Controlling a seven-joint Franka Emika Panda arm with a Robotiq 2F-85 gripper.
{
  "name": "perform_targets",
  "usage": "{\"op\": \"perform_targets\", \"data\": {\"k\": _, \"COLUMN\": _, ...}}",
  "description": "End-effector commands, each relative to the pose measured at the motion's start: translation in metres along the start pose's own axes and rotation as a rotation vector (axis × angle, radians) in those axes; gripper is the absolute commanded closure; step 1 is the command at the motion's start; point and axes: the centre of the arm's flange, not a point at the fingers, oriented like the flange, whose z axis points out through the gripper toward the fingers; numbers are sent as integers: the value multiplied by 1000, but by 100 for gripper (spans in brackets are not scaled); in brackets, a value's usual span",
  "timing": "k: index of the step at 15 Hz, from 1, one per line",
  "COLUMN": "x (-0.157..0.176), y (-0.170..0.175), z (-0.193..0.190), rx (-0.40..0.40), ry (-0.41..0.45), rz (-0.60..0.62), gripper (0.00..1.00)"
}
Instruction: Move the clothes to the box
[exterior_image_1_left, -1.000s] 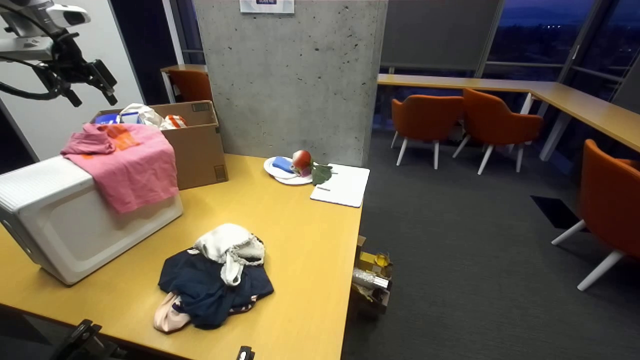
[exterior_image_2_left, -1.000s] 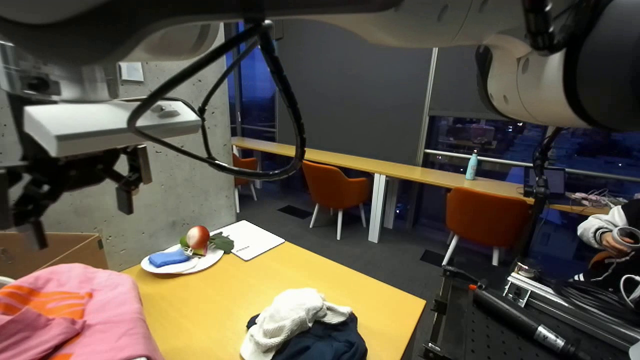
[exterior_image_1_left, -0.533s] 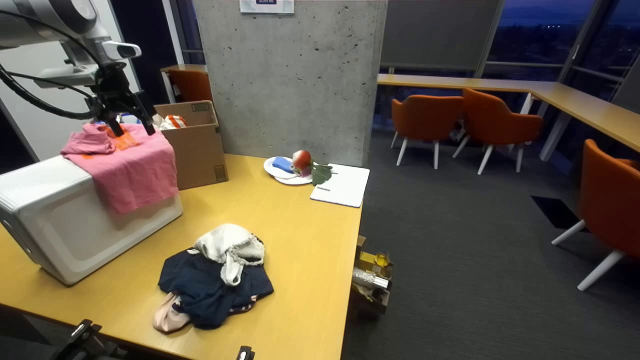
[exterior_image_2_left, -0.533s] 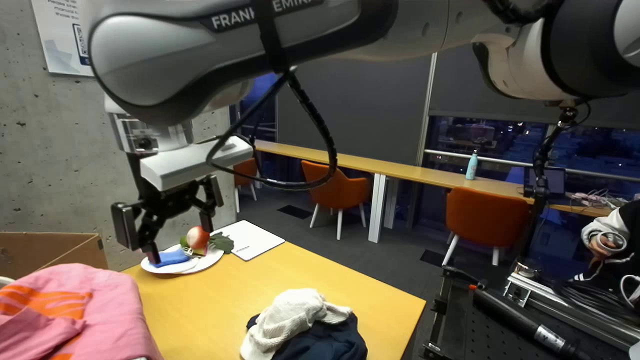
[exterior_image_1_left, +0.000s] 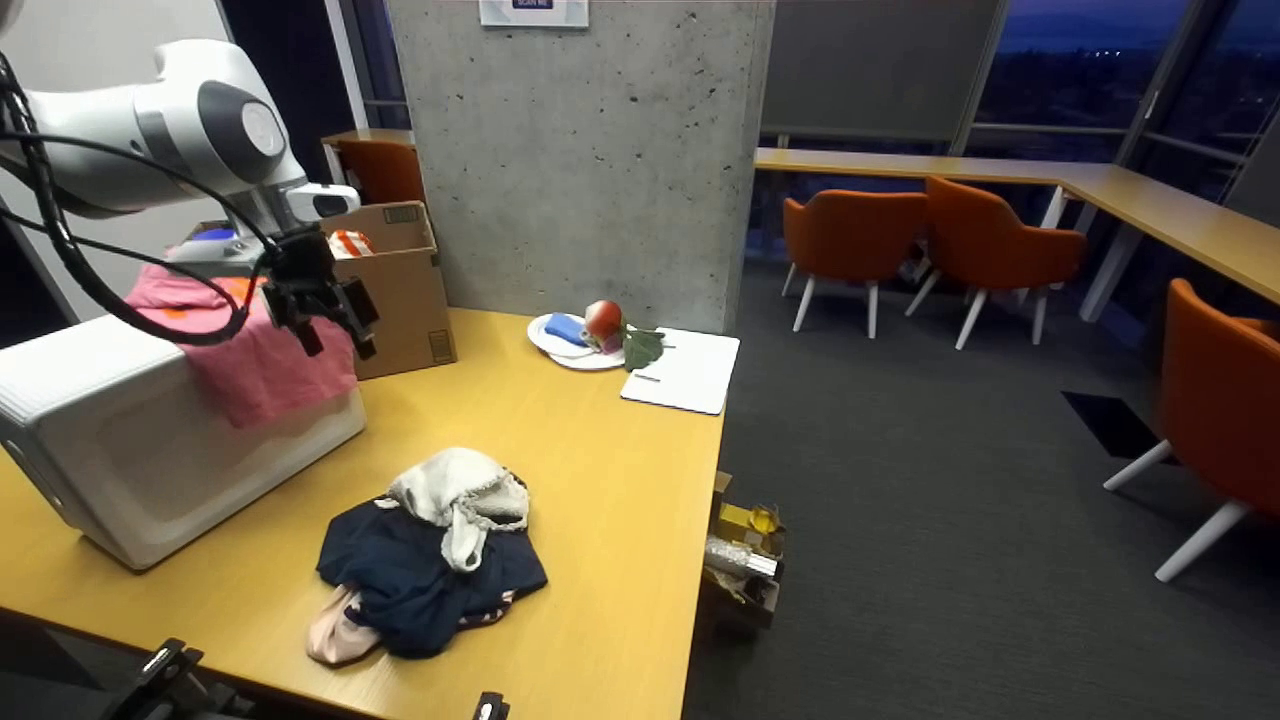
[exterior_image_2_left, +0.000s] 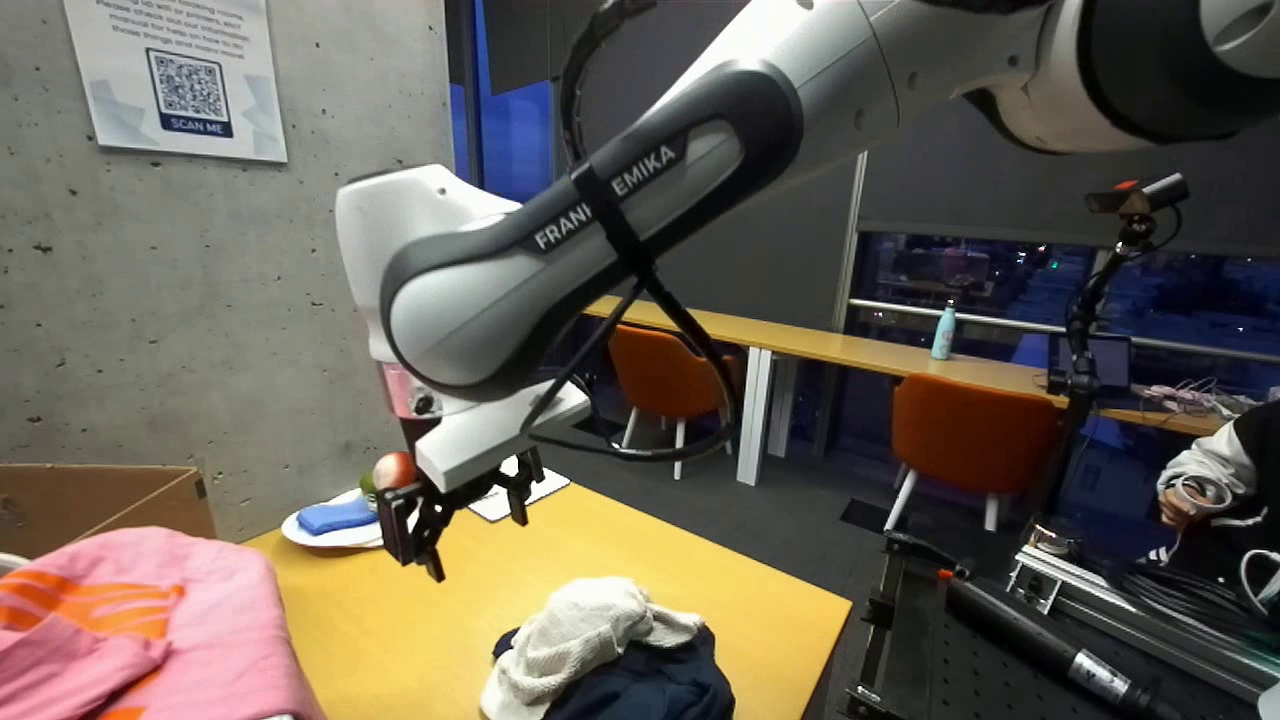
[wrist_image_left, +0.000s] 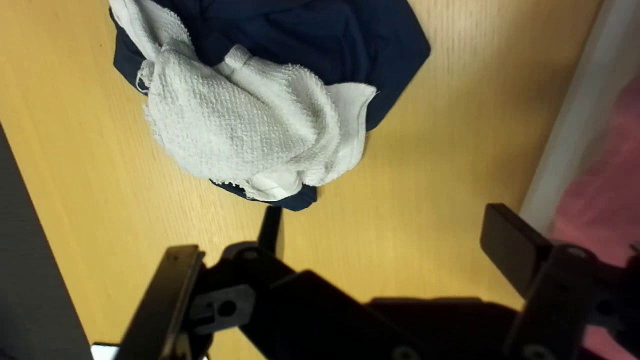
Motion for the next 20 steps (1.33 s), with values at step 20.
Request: {"op": "perform_targets", "data": {"k": 20, "x": -153, "y": 212, "z": 205, "rx": 4, "ry": 221, "rz": 246, "gripper": 0}}
